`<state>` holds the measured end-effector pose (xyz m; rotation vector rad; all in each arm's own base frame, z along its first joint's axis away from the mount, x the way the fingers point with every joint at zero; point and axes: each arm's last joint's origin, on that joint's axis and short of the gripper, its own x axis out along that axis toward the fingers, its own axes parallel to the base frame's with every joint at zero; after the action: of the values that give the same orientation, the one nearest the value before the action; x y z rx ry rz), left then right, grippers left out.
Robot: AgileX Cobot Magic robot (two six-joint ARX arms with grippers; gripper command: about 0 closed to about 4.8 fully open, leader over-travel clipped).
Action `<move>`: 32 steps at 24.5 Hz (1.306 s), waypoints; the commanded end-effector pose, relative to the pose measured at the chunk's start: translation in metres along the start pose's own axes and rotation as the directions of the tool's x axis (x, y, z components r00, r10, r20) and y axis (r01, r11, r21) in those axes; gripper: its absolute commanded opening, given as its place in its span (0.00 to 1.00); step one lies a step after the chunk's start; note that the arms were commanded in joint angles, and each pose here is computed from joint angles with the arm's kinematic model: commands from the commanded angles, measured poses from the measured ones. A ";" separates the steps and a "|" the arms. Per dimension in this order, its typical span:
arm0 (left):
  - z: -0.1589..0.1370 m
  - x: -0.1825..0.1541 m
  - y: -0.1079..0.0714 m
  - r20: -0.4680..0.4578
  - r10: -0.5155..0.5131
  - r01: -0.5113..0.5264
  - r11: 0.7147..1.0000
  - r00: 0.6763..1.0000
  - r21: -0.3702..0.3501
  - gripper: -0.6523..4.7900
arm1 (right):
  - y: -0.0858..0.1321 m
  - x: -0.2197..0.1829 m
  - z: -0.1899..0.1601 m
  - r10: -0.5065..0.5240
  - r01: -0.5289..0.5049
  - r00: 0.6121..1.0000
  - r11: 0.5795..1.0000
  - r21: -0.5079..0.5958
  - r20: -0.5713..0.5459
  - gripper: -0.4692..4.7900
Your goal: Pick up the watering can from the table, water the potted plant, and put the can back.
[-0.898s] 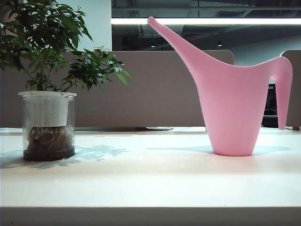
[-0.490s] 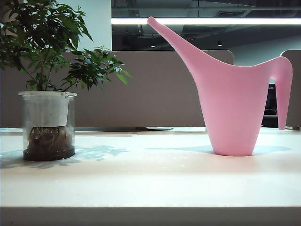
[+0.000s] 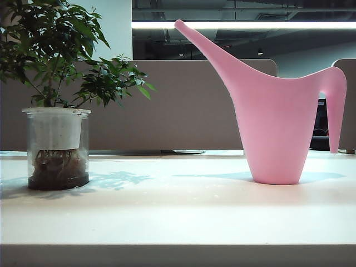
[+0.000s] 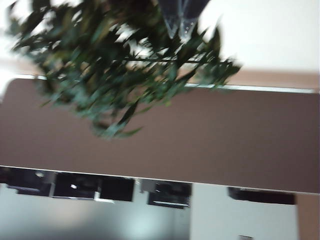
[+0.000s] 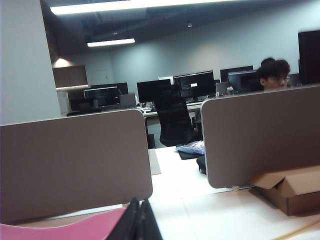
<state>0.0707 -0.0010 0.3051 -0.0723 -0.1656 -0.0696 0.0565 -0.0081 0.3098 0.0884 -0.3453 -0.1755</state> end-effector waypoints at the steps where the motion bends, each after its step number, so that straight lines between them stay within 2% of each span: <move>1: 0.026 0.017 -0.005 -0.065 -0.097 0.098 0.995 0.993 0.010 0.11 | 0.003 0.018 0.021 -0.040 0.036 0.997 0.998 -0.051 -0.070 0.08; 3: 0.040 0.030 -0.009 -0.108 -0.136 0.140 0.990 0.985 0.030 0.11 | 0.003 0.031 0.029 -0.088 0.081 0.989 0.994 -0.069 -0.114 0.08; 4: 0.051 0.043 -0.014 -0.196 -0.206 0.214 0.977 0.959 0.018 0.11 | 0.005 0.047 0.034 -0.110 0.093 0.979 0.990 -0.105 -0.170 0.08; 5: 0.055 0.050 -0.016 -0.243 -0.241 0.248 0.969 0.940 -0.001 0.11 | 0.006 0.054 0.034 -0.122 0.100 0.974 0.987 -0.126 -0.190 0.09; 6: 0.061 0.063 -0.023 -0.320 -0.292 0.301 0.953 0.901 -0.022 0.11 | 0.009 0.071 0.033 -0.115 0.083 0.966 0.986 -0.143 -0.233 0.09; 7: 0.066 0.071 -0.029 -0.355 -0.332 0.349 0.937 0.874 -0.018 0.11 | 0.010 0.087 0.029 -0.121 0.068 0.953 0.979 -0.192 -0.278 0.09; 9: 0.070 0.077 -0.036 -0.398 -0.378 0.398 0.917 0.836 -0.035 0.11 | 0.013 0.104 0.023 -0.117 0.050 0.939 0.977 -0.208 -0.324 0.09; 11: 0.077 0.082 -0.045 -0.482 -0.422 0.444 0.893 0.768 -0.073 0.11 | 0.016 0.125 0.011 -0.109 0.015 0.897 0.976 -0.217 -0.427 0.09; 12: 0.079 0.082 -0.047 -0.493 -0.429 0.452 0.889 0.757 -0.079 0.11 | 0.018 0.130 0.008 -0.092 -0.008 0.886 0.977 -0.213 -0.455 0.09; 16: 0.085 0.078 -0.050 -0.495 -0.451 0.473 0.876 0.742 -0.090 0.11 | 0.020 0.136 -0.005 -0.101 -0.035 0.818 0.974 -0.225 -0.567 0.09; 17: 0.088 0.077 -0.051 -0.490 -0.460 0.480 0.872 0.741 -0.094 0.11 | 0.020 0.139 -0.014 -0.110 -0.045 0.782 0.972 -0.231 -0.614 0.09; 20: 0.092 0.076 -0.052 -0.476 -0.469 0.488 0.868 0.744 -0.091 0.11 | 0.020 0.146 -0.027 -0.086 -0.078 0.743 0.974 -0.213 -0.664 0.09; 21: 0.093 0.076 -0.053 -0.473 -0.472 0.492 0.866 0.743 -0.092 0.11 | 0.019 0.148 -0.031 -0.088 -0.079 0.735 0.974 -0.213 -0.673 0.12; 23: 0.094 0.075 -0.054 -0.471 -0.481 0.501 0.860 0.739 -0.093 0.11 | 0.019 0.154 -0.039 -0.094 -0.081 0.711 0.973 -0.214 -0.697 0.37; 24: 0.094 0.075 -0.054 -0.470 -0.484 0.504 0.859 0.738 -0.093 0.11 | 0.019 0.157 -0.045 -0.097 -0.083 0.695 0.973 -0.214 -0.712 0.58; 25: 0.094 0.075 -0.054 -0.470 -0.485 0.505 0.858 0.737 -0.093 0.11 | 0.019 0.159 -0.050 -0.100 -0.085 0.682 0.973 -0.215 -0.724 0.72; 26: 0.094 0.075 -0.054 -0.470 -0.485 0.505 0.858 0.738 -0.093 0.11 | 0.019 0.162 -0.055 -0.103 -0.088 0.669 0.972 -0.216 -0.737 0.80; 27: 0.094 0.075 -0.054 -0.467 -0.485 0.505 0.858 0.739 -0.092 0.11 | 0.018 0.168 -0.068 -0.110 -0.094 0.636 0.972 -0.218 -0.764 0.80; 29: 0.095 0.076 -0.054 -0.460 -0.487 0.506 0.858 0.743 -0.090 0.11 | 0.015 0.179 -0.091 -0.095 -0.105 0.601 0.975 -0.197 -0.793 0.78; 32: 0.095 0.076 -0.054 -0.458 -0.487 0.506 0.858 0.744 -0.089 0.11 | 0.013 0.187 -0.115 -0.063 -0.122 0.599 0.978 -0.168 -0.799 0.78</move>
<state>0.1267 -0.0527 0.4108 0.0371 0.3369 -0.6157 0.2646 -0.0237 0.2655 -0.0553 0.6548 -0.1374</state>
